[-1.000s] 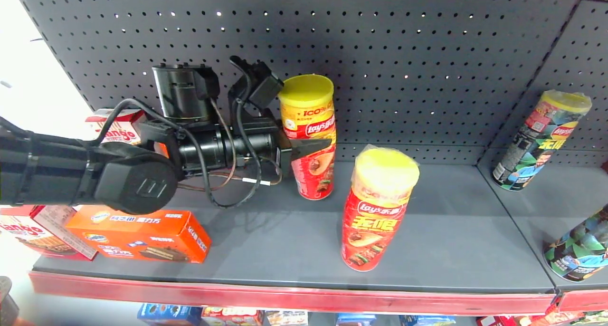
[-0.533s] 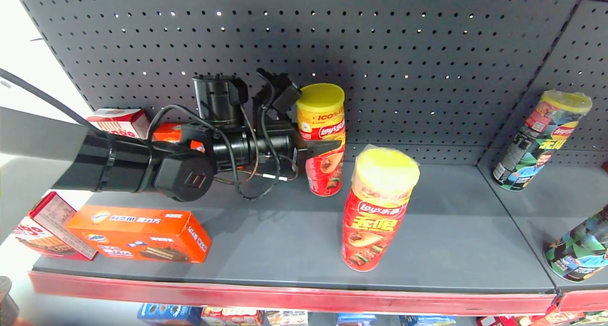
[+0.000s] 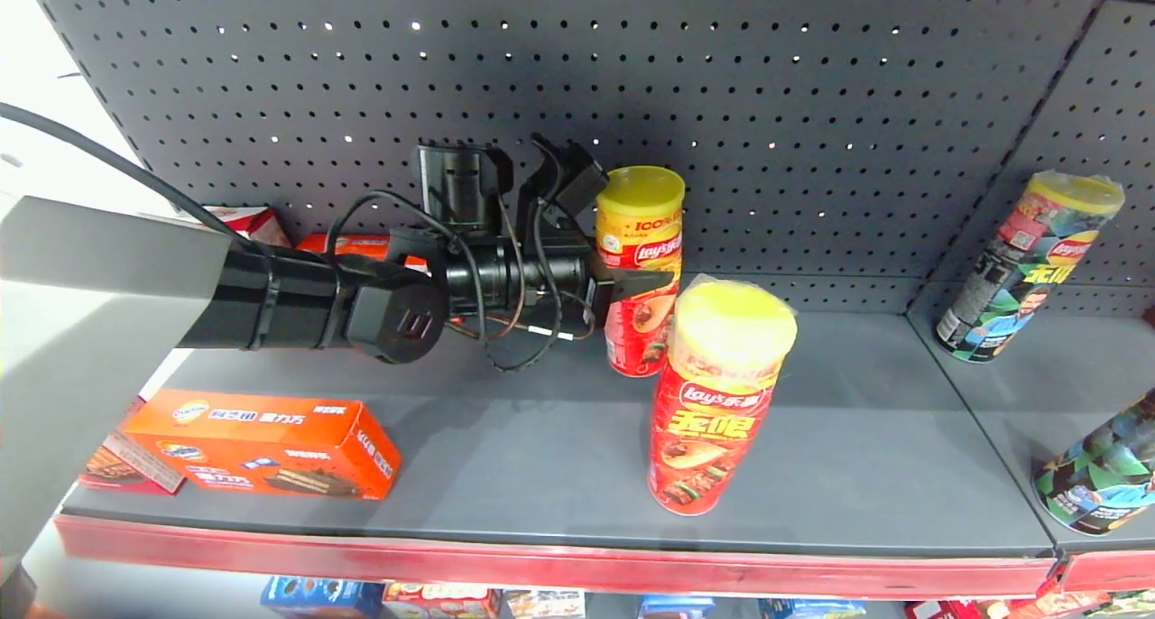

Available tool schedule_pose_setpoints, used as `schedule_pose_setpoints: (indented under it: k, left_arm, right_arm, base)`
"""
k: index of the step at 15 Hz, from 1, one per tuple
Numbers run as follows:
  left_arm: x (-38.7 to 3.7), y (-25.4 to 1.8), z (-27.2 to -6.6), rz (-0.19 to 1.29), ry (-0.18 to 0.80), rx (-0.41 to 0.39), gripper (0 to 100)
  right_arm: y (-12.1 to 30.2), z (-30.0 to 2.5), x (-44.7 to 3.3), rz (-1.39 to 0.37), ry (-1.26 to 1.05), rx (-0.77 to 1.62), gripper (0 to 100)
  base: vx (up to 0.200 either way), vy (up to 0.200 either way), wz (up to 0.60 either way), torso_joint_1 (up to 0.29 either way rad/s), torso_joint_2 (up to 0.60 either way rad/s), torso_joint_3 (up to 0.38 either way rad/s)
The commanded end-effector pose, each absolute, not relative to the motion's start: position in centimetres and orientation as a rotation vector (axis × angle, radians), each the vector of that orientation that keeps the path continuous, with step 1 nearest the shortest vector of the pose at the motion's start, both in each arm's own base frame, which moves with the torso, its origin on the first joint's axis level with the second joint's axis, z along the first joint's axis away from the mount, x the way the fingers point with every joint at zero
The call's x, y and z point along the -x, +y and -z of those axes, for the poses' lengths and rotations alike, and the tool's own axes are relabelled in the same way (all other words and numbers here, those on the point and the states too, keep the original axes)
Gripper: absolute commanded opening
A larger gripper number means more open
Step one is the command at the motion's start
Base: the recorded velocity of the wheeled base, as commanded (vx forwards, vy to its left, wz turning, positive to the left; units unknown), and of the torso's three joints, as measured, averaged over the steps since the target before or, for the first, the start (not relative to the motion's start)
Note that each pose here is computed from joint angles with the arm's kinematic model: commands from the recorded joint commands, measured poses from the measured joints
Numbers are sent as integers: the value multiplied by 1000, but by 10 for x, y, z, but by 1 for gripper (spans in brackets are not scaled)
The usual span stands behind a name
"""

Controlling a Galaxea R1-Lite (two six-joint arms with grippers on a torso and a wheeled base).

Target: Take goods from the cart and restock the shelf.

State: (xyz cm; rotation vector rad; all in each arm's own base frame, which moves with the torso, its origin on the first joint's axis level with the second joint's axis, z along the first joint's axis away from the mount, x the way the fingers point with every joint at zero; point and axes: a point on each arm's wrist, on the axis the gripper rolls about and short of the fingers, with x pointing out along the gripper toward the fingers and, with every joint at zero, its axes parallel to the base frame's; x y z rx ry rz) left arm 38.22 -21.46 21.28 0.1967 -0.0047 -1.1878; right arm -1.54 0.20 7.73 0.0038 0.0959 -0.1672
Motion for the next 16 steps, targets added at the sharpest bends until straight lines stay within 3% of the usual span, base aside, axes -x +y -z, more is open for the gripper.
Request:
schedule_pose_setpoints:
  k: [1, 4, 16]
  left_arm:
    - [-384, -217, -210, 1193, 11, -195, 0]
    - [-385, -218, -216, 1193, 35, -195, 0]
    - [-387, -226, -200, 1214, 48, -241, 0]
  right_arm:
    - [2, -77, 15, 167, 98, -4, 100]
    - [2, -77, 15, 167, 98, -4, 100]
    - [2, -77, 15, 167, 98, -4, 100]
  base:
    - [0, 0, 0, 0, 0, 0]
    - [0, 0, 0, 0, 0, 0]
    - [0, 0, 0, 0, 0, 0]
